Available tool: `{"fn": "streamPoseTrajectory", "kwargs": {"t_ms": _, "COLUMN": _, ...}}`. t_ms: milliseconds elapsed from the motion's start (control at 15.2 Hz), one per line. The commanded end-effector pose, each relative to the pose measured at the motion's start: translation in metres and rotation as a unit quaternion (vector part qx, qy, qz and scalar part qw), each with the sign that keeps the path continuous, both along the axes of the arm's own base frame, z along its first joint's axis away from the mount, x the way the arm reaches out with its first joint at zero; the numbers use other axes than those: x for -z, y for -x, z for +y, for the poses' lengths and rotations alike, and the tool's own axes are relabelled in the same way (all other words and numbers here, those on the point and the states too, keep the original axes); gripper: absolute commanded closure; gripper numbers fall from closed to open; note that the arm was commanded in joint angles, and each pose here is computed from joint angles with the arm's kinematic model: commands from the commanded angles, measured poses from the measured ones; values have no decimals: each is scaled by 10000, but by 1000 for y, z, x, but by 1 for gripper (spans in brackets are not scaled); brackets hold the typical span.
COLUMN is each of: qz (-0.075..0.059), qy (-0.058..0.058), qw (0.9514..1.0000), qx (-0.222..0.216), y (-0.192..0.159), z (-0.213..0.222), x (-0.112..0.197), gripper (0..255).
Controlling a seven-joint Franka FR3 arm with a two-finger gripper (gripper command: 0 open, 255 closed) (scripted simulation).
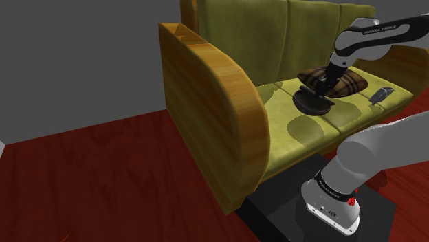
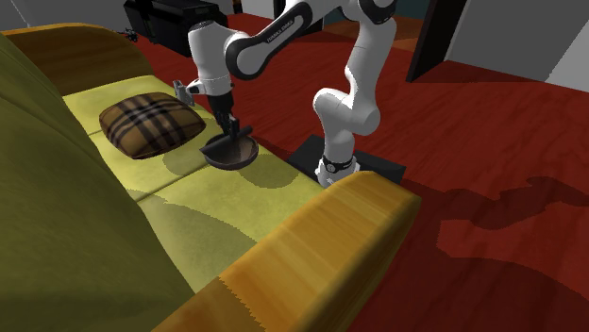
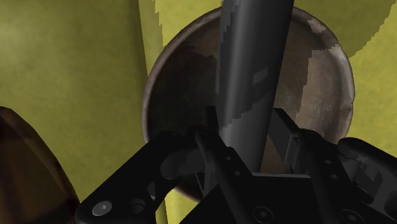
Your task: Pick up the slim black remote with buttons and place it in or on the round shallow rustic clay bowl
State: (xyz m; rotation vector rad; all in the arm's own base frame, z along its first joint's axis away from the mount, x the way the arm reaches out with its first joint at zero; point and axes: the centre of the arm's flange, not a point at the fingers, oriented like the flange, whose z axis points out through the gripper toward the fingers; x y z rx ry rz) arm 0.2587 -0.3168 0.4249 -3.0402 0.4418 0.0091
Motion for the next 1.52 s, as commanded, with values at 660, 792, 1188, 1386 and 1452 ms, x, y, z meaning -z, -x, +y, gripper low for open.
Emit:
{"fn": "streamPoseTrajectory", "kwargs": {"t_ms": 660, "qz": 5, "qy": -4, "qw": 10000, "qx": 1, "y": 0, "z": 0, "x": 1, "gripper": 0}}
{"fn": "streamPoseTrajectory", "kwargs": {"t_ms": 792, "qz": 5, "qy": -3, "qw": 10000, "qx": 1, "y": 0, "z": -2, "x": -25, "gripper": 0}}
{"fn": "streamPoseTrajectory", "kwargs": {"t_ms": 1188, "qz": 5, "qy": -4, "qw": 10000, "qx": 1, "y": 1, "z": -4, "x": -48, "gripper": 0}}
{"fn": "streamPoseTrajectory", "kwargs": {"t_ms": 1386, "qz": 5, "qy": -4, "qw": 10000, "qx": 1, "y": 1, "z": -4, "x": -48, "gripper": 0}}
{"fn": "streamPoseTrajectory", "kwargs": {"t_ms": 1452, "qz": 5, "qy": -4, "qw": 10000, "qx": 1, "y": 1, "z": -4, "x": -48, "gripper": 0}}
